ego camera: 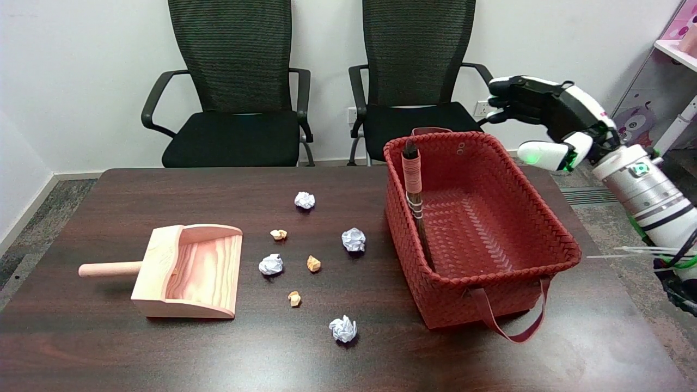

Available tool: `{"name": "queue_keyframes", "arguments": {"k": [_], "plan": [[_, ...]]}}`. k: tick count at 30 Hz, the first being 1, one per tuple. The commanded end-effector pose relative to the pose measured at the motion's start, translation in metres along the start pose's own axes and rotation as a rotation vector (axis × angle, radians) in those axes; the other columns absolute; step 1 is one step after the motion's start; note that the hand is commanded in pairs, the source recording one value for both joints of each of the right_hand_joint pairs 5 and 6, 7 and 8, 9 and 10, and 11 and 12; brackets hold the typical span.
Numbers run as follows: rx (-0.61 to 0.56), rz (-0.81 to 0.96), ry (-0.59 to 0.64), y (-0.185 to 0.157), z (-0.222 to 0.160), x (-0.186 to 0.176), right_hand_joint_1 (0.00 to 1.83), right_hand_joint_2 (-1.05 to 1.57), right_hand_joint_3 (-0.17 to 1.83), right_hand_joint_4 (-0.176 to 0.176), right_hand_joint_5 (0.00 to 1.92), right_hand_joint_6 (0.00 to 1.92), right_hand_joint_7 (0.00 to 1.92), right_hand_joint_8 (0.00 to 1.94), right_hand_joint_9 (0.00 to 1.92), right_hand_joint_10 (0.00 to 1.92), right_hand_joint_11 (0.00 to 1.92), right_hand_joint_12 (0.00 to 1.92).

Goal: Pick up the broom by its handle.

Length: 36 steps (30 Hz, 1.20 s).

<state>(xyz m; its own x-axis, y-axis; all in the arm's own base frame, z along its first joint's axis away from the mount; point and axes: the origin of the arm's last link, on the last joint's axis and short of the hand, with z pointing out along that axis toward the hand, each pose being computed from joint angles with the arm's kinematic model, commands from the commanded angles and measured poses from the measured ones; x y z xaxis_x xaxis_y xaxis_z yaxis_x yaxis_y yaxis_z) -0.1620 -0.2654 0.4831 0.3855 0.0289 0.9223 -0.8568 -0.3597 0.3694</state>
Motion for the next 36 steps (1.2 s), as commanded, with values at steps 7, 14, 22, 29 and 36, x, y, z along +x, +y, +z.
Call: {"name": "queue_keyframes", "arguments": {"k": [7, 14, 22, 29, 36], "plan": [[-0.090, 0.128, -0.099, 0.009, 0.021, -0.051, 0.93, -0.19, 0.95, -0.092, 0.37, 0.37, 0.37, 0.37, 0.45, 0.45, 0.61, 0.61], [-0.132, 0.157, -0.109, 0.014, 0.028, -0.065, 0.92, -0.19, 0.92, -0.078, 0.34, 0.34, 0.34, 0.34, 0.44, 0.44, 0.58, 0.58], [-0.183, 0.106, -0.190, 0.011, 0.040, -0.080, 0.92, -0.14, 0.89, -0.096, 0.33, 0.33, 0.33, 0.33, 0.45, 0.45, 0.61, 0.61], [-0.201, 0.102, -0.226, 0.006, 0.046, -0.089, 0.92, -0.10, 0.86, -0.108, 0.32, 0.32, 0.32, 0.32, 0.45, 0.45, 0.59, 0.59], [-0.176, 0.096, -0.255, -0.001, 0.062, -0.102, 0.92, -0.09, 0.85, -0.112, 0.30, 0.30, 0.30, 0.30, 0.44, 0.44, 0.57, 0.57]]}}
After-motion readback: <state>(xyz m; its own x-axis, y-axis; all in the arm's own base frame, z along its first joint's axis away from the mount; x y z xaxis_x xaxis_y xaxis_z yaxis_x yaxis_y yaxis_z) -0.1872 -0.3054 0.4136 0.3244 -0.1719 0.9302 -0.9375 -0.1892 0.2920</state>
